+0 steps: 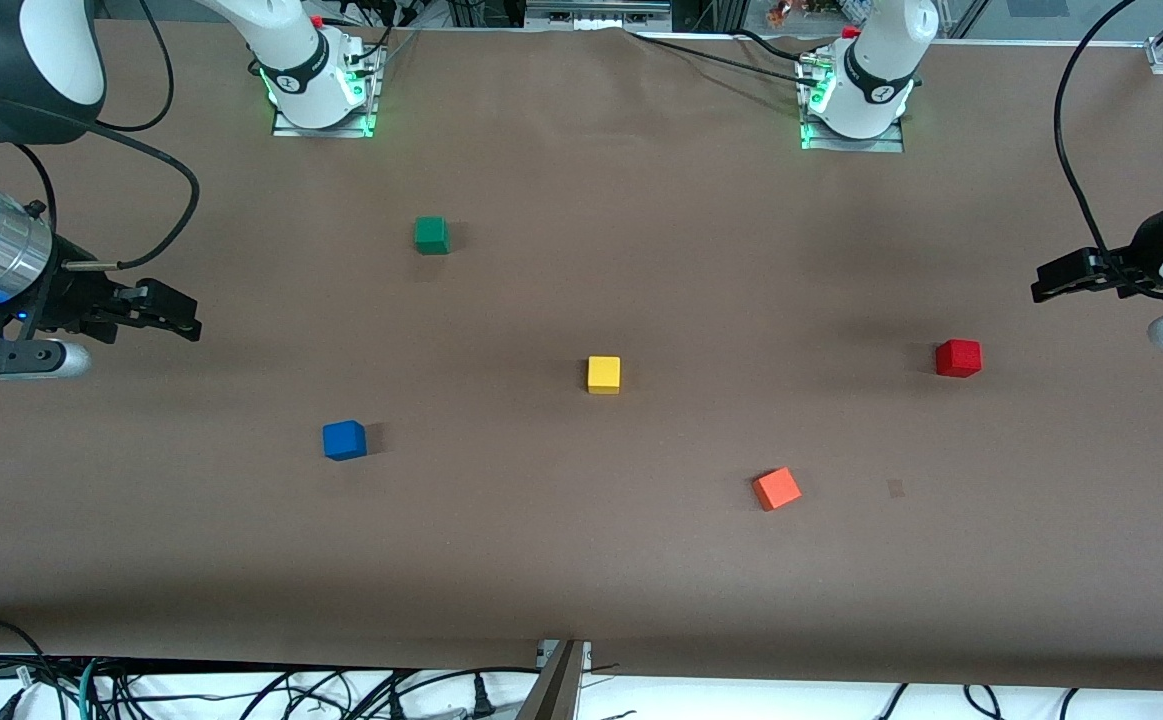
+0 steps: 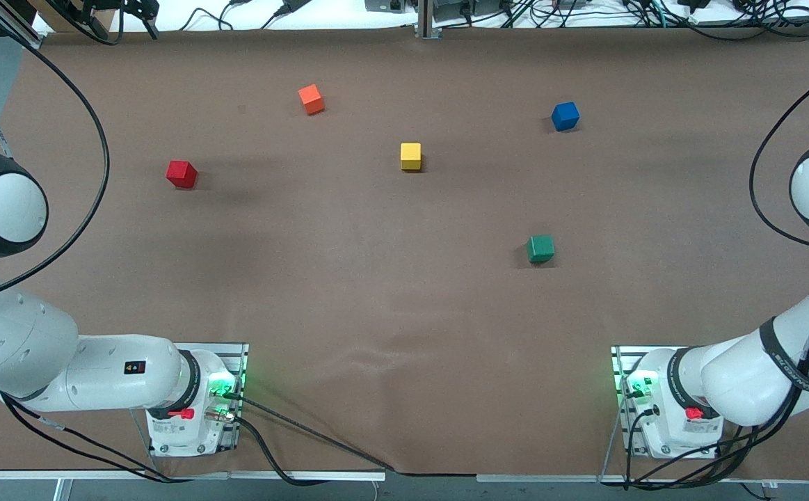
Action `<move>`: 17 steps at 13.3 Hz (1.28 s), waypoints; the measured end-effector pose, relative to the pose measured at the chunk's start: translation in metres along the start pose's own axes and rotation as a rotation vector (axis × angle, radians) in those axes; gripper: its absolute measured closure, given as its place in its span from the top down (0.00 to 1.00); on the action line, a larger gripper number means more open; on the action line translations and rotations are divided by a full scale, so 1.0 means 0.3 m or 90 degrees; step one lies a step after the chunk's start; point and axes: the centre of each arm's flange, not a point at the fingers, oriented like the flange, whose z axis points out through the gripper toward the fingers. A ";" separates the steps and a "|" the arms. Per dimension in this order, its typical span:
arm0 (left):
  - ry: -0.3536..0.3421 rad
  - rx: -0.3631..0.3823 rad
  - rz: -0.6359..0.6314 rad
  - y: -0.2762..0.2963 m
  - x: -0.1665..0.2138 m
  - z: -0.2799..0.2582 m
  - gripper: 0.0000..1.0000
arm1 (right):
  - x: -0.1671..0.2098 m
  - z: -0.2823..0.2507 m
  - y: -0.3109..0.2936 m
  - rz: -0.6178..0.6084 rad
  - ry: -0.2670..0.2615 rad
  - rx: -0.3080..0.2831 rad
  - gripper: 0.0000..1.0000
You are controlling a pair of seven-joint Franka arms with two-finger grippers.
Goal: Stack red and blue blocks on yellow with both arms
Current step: 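Move the left gripper down toward the red cube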
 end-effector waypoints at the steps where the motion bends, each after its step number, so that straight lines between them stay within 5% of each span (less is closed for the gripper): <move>1: 0.001 0.000 0.000 0.000 0.000 -0.001 1.00 | 0.000 0.002 -0.004 -0.003 0.000 -0.007 1.00; 8: -0.006 0.000 -0.007 -0.020 0.013 0.018 1.00 | -0.003 0.005 -0.030 -0.012 -0.002 -0.017 1.00; 13: -0.014 -0.008 -0.039 -0.217 0.025 0.042 1.00 | -0.004 0.006 -0.030 -0.012 -0.003 -0.017 1.00; 17: -0.049 -0.016 -0.062 -0.352 0.131 0.250 1.00 | -0.004 0.006 -0.030 -0.012 -0.003 -0.017 1.00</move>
